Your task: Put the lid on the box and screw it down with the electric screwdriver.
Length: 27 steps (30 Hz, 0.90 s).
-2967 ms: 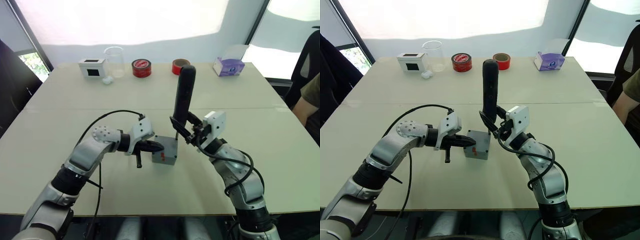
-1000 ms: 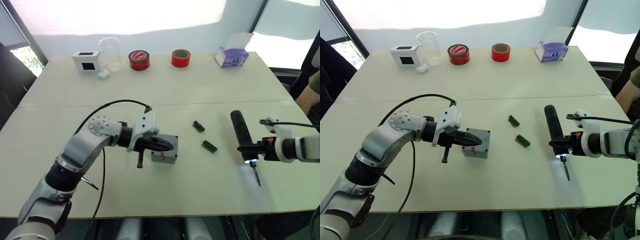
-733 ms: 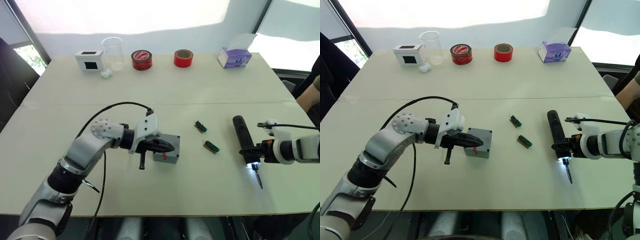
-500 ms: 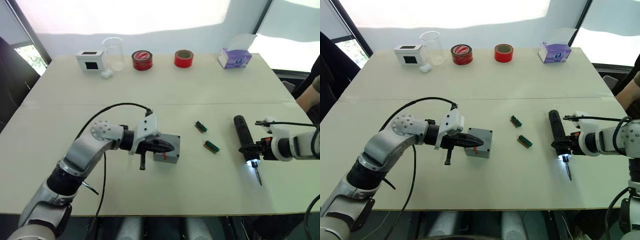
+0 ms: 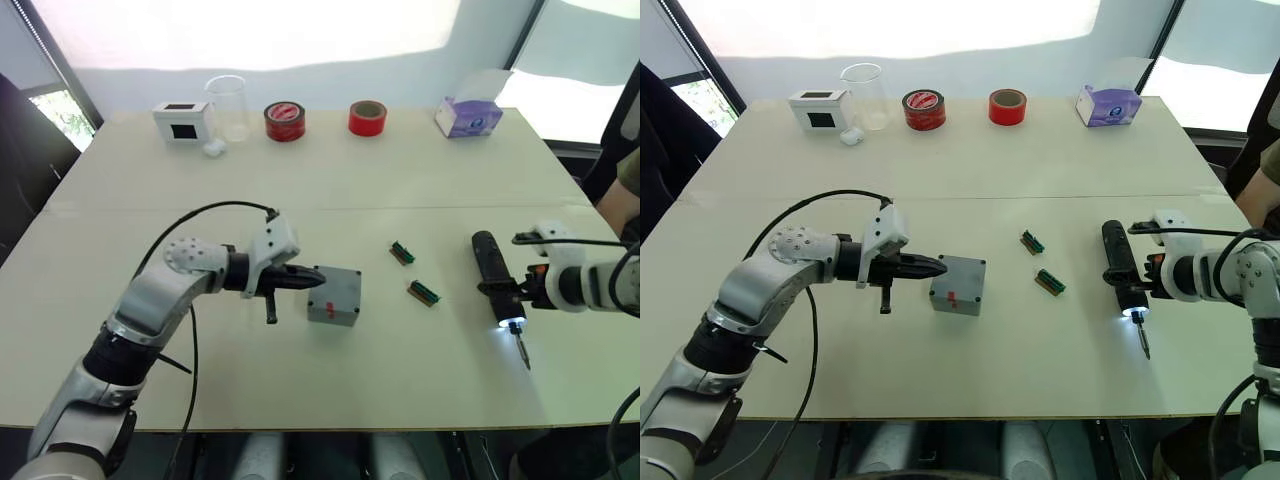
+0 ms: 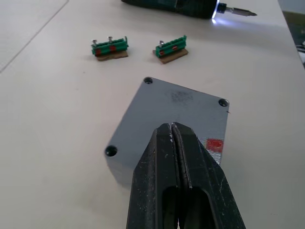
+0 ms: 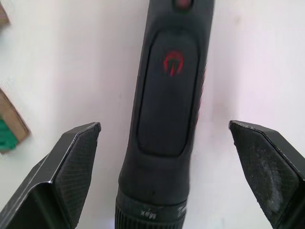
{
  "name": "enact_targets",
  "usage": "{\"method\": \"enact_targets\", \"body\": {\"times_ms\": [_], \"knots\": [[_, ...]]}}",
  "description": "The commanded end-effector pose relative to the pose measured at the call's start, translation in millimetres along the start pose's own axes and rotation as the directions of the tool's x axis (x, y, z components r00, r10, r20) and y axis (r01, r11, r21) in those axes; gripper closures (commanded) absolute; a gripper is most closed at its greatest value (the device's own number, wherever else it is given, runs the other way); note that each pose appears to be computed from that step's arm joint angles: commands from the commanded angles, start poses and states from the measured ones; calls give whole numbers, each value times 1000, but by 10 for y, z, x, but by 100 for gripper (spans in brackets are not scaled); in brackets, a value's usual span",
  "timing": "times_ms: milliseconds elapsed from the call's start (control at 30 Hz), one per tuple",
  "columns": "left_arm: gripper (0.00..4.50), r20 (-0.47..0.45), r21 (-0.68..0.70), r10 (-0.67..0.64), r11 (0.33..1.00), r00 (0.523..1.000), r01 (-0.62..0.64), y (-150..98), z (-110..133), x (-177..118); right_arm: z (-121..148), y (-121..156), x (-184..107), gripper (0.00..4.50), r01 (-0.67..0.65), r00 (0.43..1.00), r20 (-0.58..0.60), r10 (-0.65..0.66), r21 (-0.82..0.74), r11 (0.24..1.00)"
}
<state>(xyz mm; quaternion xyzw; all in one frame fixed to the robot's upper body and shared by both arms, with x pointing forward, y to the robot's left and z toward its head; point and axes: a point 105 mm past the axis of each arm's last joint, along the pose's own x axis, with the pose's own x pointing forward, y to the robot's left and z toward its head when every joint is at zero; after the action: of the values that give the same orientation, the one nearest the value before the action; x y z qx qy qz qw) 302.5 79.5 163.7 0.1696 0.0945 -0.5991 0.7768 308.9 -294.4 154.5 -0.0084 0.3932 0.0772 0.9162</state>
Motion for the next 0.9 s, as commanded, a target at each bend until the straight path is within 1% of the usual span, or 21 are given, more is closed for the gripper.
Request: {"method": "enact_targets", "body": {"times_ms": [33,67,100,133,167,200,267,367,400,467,533,600,733,900], "knots": [[450,40,6,147,989,988,-148,333,163,-328,639,252,-385,8,-76,958,262,114,-149,986],[450,28,6,168,986,985,-168,381,142,-354,742,352,-412,8,-127,928,326,178,-173,977],[450,5,1,187,982,982,-187,425,82,-366,768,559,-421,8,-201,889,358,285,-254,946],[450,-18,-4,201,980,979,-201,457,16,-370,724,788,-425,8,-271,853,348,390,-345,899],[450,-37,-6,206,978,978,-206,464,-41,-364,635,981,-420,8,-322,825,314,469,-422,848],[450,-55,-10,203,979,978,-204,453,-100,-347,506,1149,-397,8,-362,810,258,526,-486,795],[450,-79,-16,186,982,979,-188,402,-193,-311,218,1411,-340,8,-437,786,137,603,-566,699],[450,-106,-17,184,982,977,-187,366,-295,-278,-90,1626,-300,8,-509,755,12,656,-621,597],[450,-114,-13,188,982,976,-191,363,-320,-269,-157,1669,-293,8,-523,748,-16,664,-630,574],[450,-127,-30,155,987,980,-160,266,-384,-196,-349,1835,-211,8,-568,718,-73,692,-636,523],[450,-132,-42,117,991,984,-124,170,-434,-111,-456,1885,-91,8,-561,729,-103,676,-656,505],[450,-137,-48,99,993,986,-106,126,-469,-41,-497,1906,-7,8,-559,734,-111,670,-658,504],[450,-139,-45,77,995,987,-84,97,-490,63,-533,1952,88,8,-567,728,-115,676,-654,500],[450,-128,-22,40,999,991,-43,101,-448,232,-554,2030,141,8,-582,713,-119,691,-650,489]]}}
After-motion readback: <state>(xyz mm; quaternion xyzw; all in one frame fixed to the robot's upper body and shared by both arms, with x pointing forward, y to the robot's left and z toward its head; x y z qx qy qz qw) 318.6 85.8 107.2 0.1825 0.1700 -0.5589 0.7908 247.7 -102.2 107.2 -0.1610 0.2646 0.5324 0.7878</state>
